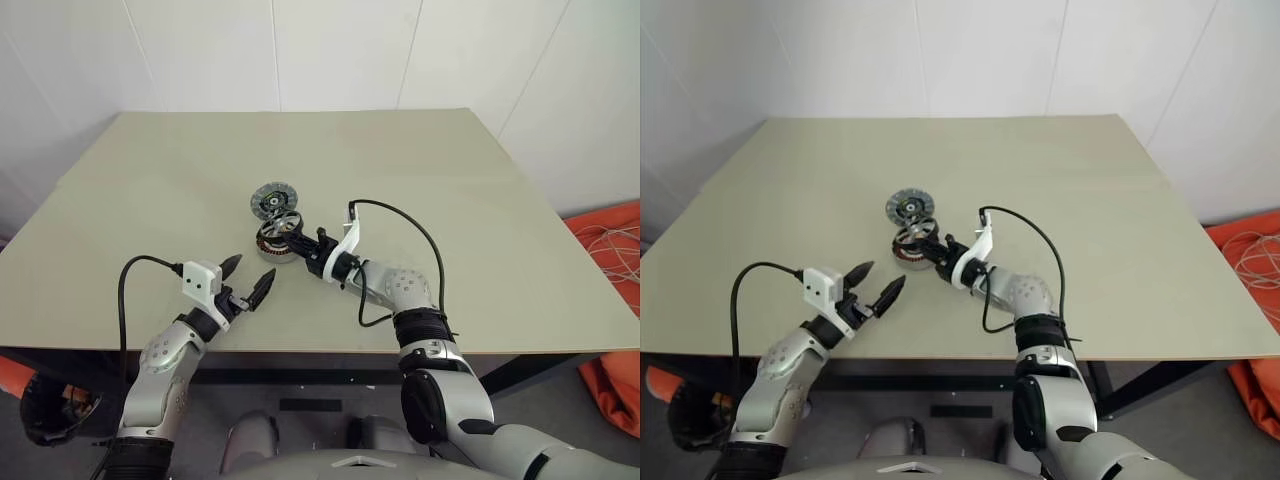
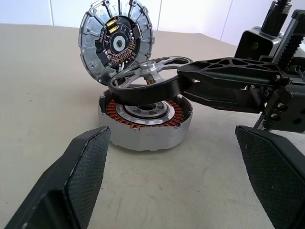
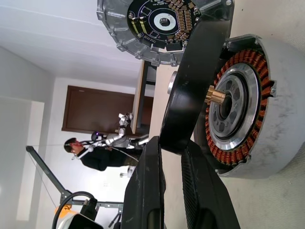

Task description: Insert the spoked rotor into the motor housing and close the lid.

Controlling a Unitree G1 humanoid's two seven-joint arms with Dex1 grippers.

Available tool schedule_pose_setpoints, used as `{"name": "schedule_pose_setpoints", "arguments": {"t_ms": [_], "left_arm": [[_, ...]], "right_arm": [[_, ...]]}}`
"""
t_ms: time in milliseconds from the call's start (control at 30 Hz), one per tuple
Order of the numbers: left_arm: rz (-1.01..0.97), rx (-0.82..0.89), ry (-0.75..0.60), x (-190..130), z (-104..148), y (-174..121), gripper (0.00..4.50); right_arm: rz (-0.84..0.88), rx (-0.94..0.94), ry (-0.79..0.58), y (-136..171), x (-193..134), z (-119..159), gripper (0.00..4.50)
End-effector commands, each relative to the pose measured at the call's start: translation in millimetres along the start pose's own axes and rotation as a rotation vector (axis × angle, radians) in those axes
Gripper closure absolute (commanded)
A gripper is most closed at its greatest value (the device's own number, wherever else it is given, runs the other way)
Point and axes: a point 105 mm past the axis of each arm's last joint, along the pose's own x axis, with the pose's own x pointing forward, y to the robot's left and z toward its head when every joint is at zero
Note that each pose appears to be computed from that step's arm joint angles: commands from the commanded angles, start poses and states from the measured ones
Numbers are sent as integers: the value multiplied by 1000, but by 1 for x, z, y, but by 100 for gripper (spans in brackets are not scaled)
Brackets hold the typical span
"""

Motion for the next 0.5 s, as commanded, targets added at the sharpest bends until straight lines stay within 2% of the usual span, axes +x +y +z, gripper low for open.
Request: {"name": "schedule_pose_setpoints", "arguments": {"t_ms": [33, 400, 467, 500], "left_arm": [[-17, 27, -50, 2, 16, -2, 0], [-28, 20, -51, 3, 17, -7, 0], [-25, 21, -52, 3, 19, -5, 0], [-24, 21, -51, 2, 19, -4, 0]], "right_arm": [[104, -15, 35, 33, 20, -10, 427], [122, -13, 72, 37, 20, -19, 427], [111, -25, 73, 35, 21, -19, 355], [107, -31, 73, 35, 22, -19, 355]]}}
